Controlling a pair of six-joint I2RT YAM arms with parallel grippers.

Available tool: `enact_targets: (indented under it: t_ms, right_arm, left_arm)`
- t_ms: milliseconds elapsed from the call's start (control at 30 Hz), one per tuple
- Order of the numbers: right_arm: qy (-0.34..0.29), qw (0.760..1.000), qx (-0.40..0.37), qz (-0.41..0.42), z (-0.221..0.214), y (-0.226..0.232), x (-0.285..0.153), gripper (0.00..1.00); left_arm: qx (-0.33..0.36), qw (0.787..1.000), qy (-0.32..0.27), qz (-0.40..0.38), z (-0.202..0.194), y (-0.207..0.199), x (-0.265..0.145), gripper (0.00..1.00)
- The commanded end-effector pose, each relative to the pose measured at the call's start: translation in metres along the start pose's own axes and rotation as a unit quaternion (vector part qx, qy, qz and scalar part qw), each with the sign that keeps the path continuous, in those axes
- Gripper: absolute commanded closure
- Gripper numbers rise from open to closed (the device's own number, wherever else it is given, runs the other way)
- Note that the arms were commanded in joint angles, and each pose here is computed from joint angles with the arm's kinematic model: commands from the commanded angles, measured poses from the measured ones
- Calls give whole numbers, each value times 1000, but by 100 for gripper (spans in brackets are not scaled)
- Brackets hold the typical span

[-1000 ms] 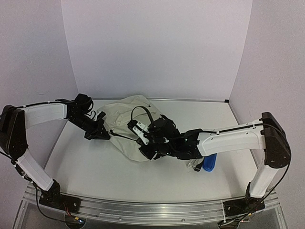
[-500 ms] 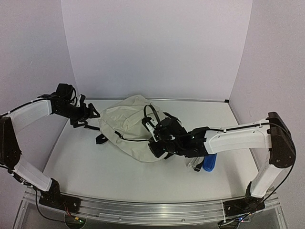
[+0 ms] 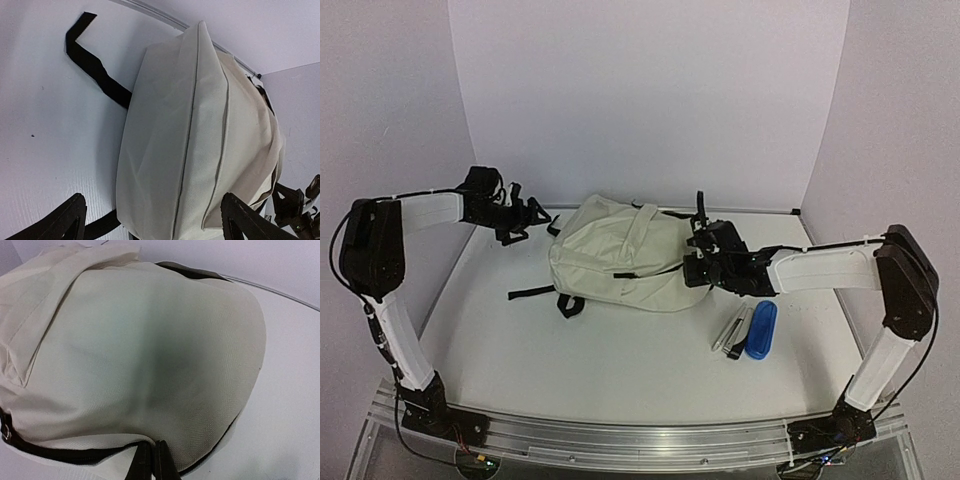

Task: Pack the student bag
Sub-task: Adjust the student bag at the center of the board.

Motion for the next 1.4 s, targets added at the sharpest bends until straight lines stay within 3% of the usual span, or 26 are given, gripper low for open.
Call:
enact_targets:
  t_ms: [0, 300, 567, 633, 767, 833, 867, 1033, 1167, 1367]
  right_arm:
    - [-39, 991, 114, -65, 23, -48, 10, 100]
    - [-53, 988, 135, -51, 39, -50, 15, 92]
    - [-41, 989, 135, -48, 28, -49, 17, 92]
    - [-38, 989, 135, -46, 26, -48, 18, 92]
    - [-38, 989, 134, -46, 27, -48, 20, 92]
    - [-38, 989, 132, -48, 28, -47, 22, 92]
    - [-39, 989, 130, -50, 29, -47, 24, 92]
    - [-42, 990, 123, -55, 37, -45, 38, 92]
    - [-48, 989, 128, -53, 51, -47, 56, 92]
    - [-63, 991, 115, -39, 80, -41, 87, 88]
  left_arm:
    - [33, 998, 8, -54, 8, -36, 23, 6]
    - [15, 995, 49, -85, -9, -43, 66, 15]
    - [15, 989, 70, -132, -11, -65, 97, 19]
    - [12, 987, 84, -138, -17, -66, 107, 31]
    - [10, 985, 89, -147, -23, -70, 112, 77]
    - [9, 985, 83, -150, -25, -71, 106, 96]
    - [12, 986, 71, -149, -24, -73, 100, 99]
    - [2, 992, 36, -120, -38, -69, 68, 100]
    - [-17, 994, 45, -96, -76, -57, 43, 100]
    - [-33, 991, 105, -69, -180, -61, 18, 100]
Point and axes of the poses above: each gripper's point midway between its finger pads, its own x axis out along the fingers, its own y axis along the line the jaws close on, z = x × y, the point moved 2 cm from there along -x, back along the fingers, and after that the axes turned 7 degrees about -x, right-handed, at the moved point
